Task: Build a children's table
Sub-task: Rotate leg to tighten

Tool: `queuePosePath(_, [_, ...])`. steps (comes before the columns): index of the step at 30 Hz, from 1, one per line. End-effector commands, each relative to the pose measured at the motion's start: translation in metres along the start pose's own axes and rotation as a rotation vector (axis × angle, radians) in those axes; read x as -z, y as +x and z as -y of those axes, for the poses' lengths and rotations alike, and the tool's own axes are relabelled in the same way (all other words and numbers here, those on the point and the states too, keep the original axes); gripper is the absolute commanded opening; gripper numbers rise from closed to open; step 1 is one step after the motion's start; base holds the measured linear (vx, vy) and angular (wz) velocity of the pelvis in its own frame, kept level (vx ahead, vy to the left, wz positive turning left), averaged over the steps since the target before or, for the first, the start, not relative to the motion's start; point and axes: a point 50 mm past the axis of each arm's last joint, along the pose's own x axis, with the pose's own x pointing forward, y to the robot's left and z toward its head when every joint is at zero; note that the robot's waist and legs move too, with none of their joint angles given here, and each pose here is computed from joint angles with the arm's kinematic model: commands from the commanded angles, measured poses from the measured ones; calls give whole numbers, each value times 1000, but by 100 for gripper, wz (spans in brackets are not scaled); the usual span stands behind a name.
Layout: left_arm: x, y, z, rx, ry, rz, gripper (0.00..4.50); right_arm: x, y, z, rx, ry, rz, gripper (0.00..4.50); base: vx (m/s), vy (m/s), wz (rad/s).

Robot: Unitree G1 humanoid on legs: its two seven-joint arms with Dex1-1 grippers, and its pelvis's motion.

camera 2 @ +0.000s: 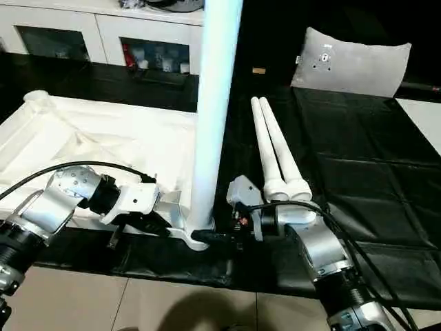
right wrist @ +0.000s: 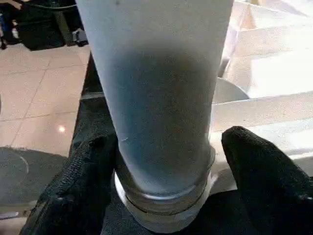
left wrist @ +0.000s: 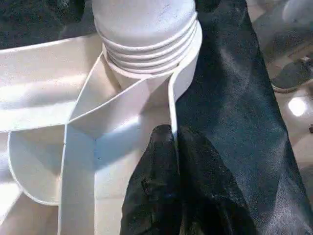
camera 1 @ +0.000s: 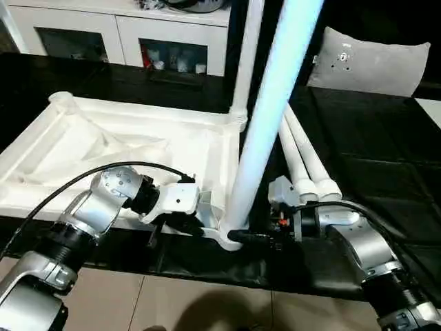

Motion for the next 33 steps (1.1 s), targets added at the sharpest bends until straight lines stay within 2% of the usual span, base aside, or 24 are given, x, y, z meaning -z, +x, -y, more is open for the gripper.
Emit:
queuePosePath(1, [-9,1,-2,59,69,-9,0,1,0,2,-5,7,-24,326,0,0,0])
queuePosePath(3, [-9,1,-2,61,69,-6,0,2,1,1,-11,10,-27,294,0,0,0])
queuePosePath(12, [-7,4,-2,53,56,10,0,3,5,-3,-35,26,-26,267,0,0,0])
queuePosePath(17, [-10,6,-2,-27,-19,72,0,4,9,-8,-9,81,15,263,0,0,0])
queuePosePath(18, [-12,8,-3,-77,-74,101,0,5,13,-11,9,122,36,263,0,0,0])
queuePosePath(21, [-19,15,-7,-199,-167,148,0,5,25,-10,125,210,86,262,0,0,0])
queuePosePath(26, [-36,27,-18,-371,-267,180,0,1,45,-4,290,286,156,261,0,0,0])
queuePosePath(29, [-46,36,-25,-457,-334,186,0,-2,58,3,416,312,161,257,0,0,0])
queuePosePath(33, [-59,44,-43,-668,-455,192,0,-5,71,19,674,421,179,256,0,0,0])
